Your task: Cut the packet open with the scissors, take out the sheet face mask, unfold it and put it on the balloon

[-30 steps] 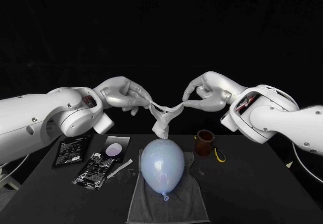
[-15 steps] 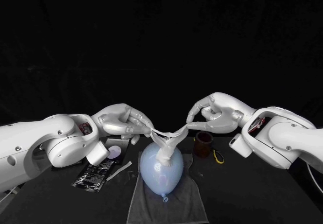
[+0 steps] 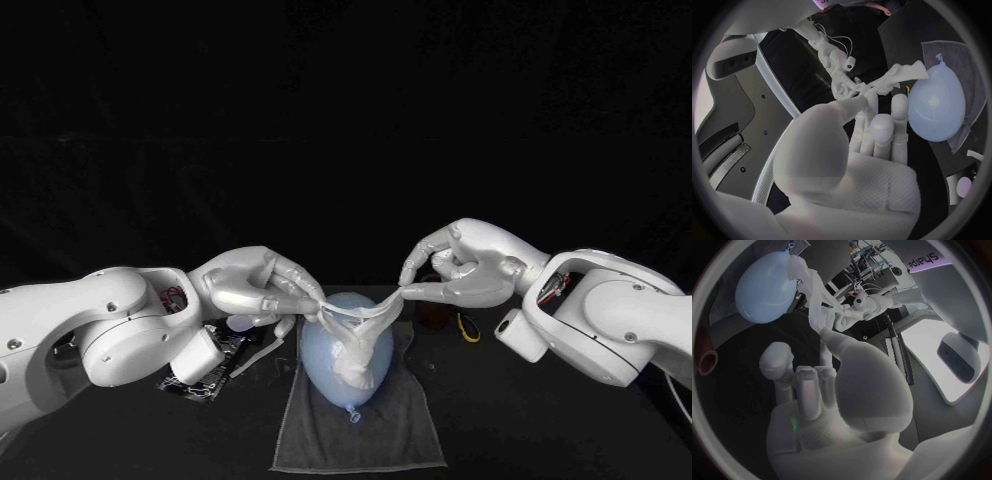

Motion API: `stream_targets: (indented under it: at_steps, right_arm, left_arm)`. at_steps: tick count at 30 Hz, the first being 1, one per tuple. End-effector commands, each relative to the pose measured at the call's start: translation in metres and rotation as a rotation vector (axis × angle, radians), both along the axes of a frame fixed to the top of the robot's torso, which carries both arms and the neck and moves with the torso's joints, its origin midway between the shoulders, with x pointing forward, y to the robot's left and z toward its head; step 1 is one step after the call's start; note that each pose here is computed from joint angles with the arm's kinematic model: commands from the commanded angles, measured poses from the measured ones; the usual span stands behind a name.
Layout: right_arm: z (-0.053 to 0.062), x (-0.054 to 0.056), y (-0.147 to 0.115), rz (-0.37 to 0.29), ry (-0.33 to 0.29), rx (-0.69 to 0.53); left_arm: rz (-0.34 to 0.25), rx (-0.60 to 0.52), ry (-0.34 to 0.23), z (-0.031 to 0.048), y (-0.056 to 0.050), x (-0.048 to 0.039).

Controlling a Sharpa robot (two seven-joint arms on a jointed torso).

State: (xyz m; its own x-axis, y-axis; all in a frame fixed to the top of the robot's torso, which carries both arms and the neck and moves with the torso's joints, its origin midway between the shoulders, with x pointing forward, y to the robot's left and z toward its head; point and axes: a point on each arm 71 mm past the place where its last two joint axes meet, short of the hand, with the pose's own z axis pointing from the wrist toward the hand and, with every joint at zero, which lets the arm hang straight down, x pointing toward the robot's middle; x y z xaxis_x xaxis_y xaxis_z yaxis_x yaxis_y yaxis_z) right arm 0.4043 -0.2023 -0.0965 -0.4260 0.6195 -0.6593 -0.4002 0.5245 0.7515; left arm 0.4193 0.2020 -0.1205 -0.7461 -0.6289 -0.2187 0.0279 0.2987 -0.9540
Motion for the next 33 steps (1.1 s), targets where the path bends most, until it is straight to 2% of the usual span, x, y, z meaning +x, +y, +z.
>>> stream_targets:
  at_steps: [1, 7, 13, 16, 23, 33]
  right_arm:
    - [-0.005, 0.003, -0.001, -0.011, 0.022, 0.01]
    - [-0.017, 0.015, -0.002, -0.054, 0.044, -0.005]
    - [-0.038, 0.026, -0.003, -0.098, 0.077, -0.029]
    - [-0.044, 0.03, -0.004, -0.122, 0.083, -0.037]
    - [-0.052, 0.043, -0.004, -0.182, 0.08, -0.06]
    - [-0.058, 0.061, -0.001, -0.261, 0.084, -0.09]
  left_arm:
    - [-0.012, -0.011, 0.03, -0.0045, 0.001, -0.001]
    - [0.035, 0.011, 0.026, -0.0114, 0.006, 0.0096]
    - [0.114, 0.079, 0.004, -0.0199, 0.013, 0.0284]
    - [0.141, 0.096, -0.002, -0.0231, 0.015, 0.0347]
    - [0.186, 0.129, -0.013, -0.0287, 0.014, 0.0483]
    - [0.233, 0.202, -0.011, -0.0351, 0.015, 0.0616]
